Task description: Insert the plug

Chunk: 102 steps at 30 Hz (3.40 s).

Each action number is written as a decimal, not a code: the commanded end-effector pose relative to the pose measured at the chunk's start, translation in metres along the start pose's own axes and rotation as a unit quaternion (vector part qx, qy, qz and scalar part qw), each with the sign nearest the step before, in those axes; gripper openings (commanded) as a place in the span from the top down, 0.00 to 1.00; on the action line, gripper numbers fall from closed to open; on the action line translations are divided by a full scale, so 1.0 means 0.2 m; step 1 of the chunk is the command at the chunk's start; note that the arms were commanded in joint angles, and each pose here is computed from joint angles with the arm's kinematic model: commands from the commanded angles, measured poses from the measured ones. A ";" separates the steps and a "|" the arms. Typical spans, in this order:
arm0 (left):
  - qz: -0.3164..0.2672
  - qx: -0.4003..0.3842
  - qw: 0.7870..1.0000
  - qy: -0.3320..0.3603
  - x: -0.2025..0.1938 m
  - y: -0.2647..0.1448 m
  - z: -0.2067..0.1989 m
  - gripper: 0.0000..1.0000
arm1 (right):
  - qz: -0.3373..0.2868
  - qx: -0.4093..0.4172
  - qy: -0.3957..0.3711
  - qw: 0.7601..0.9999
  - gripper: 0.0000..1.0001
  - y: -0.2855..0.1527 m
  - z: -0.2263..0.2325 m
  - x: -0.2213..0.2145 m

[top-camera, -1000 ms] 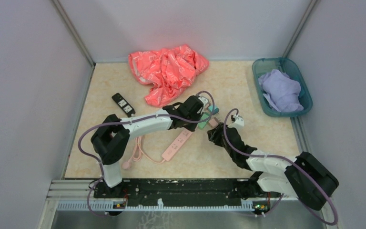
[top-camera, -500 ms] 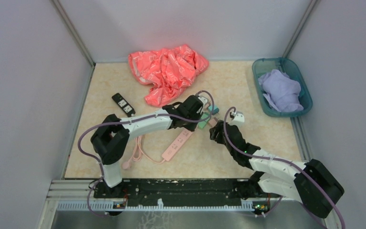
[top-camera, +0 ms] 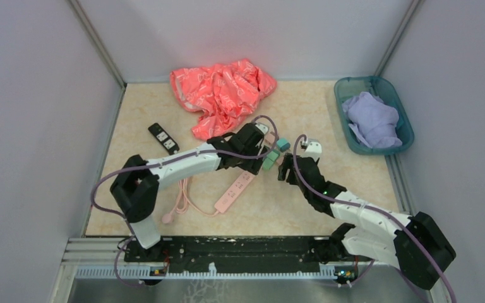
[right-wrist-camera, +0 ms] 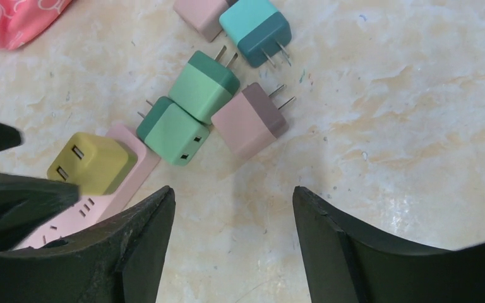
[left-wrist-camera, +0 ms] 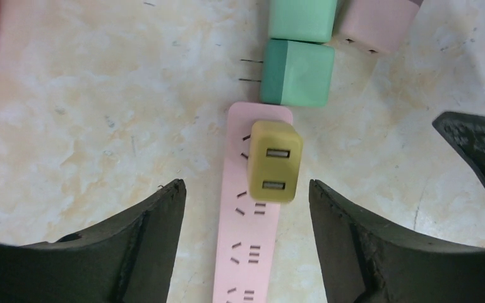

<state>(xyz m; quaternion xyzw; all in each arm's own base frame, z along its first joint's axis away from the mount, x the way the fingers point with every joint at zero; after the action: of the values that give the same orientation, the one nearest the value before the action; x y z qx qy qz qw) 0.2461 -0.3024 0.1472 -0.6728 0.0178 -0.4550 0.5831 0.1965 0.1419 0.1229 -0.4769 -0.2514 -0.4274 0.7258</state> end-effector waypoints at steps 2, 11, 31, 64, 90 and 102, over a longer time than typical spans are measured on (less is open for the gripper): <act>-0.060 0.026 0.997 -0.039 0.05 -0.22 0.10 0.19 | -0.018 0.006 -0.019 1.000 0.30 0.00 0.04 0.15; -0.070 0.039 0.995 -0.060 -0.05 -0.44 0.25 0.08 | 0.044 0.006 -0.056 0.997 0.23 0.11 0.02 0.26; -0.119 0.107 0.986 -0.041 -0.22 -0.67 0.49 0.00 | 0.105 -0.125 -0.092 0.982 0.25 0.43 -0.02 0.30; -0.104 0.079 0.990 -0.053 -0.24 -0.63 0.49 0.00 | 0.202 -0.075 -0.055 0.975 0.36 0.11 -0.04 0.15; -0.102 0.065 0.991 -0.055 -0.24 -0.62 0.49 0.00 | 0.247 0.032 -0.087 0.964 0.32 0.05 0.18 -0.01; -0.112 0.050 0.991 -0.062 -0.23 -0.63 0.50 0.00 | 0.169 -0.023 -0.195 0.966 0.21 0.07 0.09 0.11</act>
<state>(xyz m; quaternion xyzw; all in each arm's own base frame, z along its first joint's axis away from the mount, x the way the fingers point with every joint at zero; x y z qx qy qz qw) 0.2170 -0.1601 0.2287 -0.6609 -0.1115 -0.4702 0.5742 0.2025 0.1528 0.1193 -0.5979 -0.2356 -0.1747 0.7460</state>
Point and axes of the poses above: each gripper's point midway between its finger pads, its own y axis out along the fingers, its own z axis along the line the jaws close on, x = y × z, the point moved 8 cm from there along -y, back along the fingers, and after that the axes turned 9 degrees about y, right-handed, at the moved point
